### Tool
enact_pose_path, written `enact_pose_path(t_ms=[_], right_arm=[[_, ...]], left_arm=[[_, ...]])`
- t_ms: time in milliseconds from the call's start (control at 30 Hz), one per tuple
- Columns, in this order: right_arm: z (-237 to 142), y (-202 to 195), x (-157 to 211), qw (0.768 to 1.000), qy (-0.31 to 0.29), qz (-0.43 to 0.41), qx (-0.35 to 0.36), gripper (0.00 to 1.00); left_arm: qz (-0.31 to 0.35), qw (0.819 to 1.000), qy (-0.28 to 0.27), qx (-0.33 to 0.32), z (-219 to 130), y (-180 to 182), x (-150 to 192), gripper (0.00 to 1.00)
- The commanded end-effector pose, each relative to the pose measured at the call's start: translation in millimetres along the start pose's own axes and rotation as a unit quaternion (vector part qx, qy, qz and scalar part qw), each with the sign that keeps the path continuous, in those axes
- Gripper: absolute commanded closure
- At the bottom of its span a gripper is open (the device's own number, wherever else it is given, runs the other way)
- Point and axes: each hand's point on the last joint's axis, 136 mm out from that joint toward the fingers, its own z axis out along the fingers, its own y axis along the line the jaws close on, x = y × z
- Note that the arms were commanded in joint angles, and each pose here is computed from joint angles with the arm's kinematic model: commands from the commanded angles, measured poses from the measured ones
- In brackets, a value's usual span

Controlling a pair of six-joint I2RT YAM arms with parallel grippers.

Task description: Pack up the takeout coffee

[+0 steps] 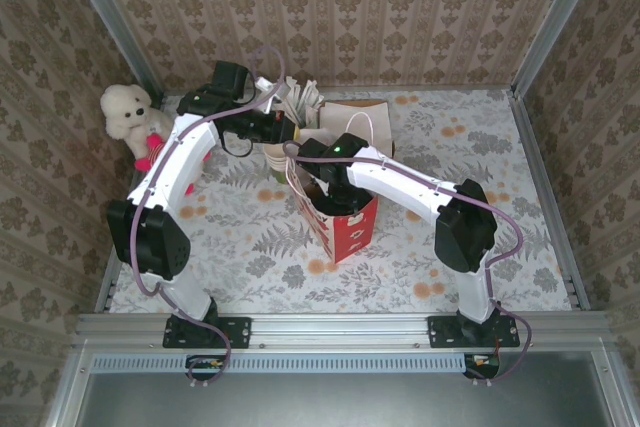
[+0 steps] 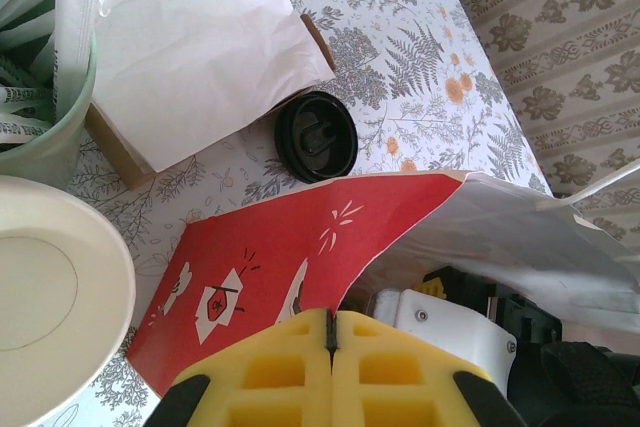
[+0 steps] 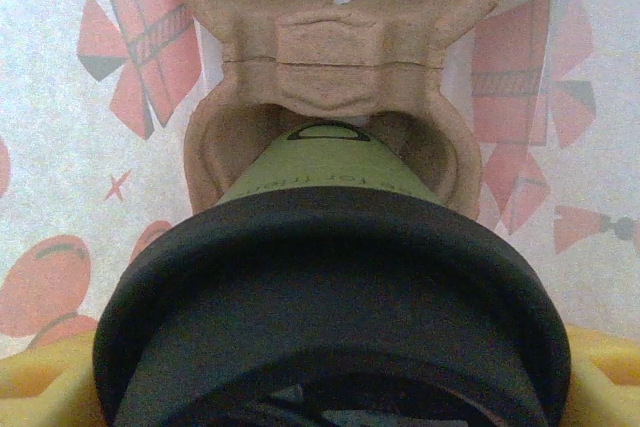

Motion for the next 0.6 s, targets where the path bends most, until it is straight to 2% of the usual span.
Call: enact_pose_path(t_ms=[0, 567], right_arm=[[0.0, -3.9, 0.1, 1.0, -0.009, -0.001, 0.011, 0.54], [-0.3, -3.9, 1.2, 1.0, -0.011, -0.004, 0.01, 0.54]], left_arm=[[-0.002, 1.0, -0.013, -0.01, -7.8, -0.4, -2.5, 1.0], [-0.002, 1.0, -0.019, -0.011, -8.9, 0.9, -5.7, 1.0]])
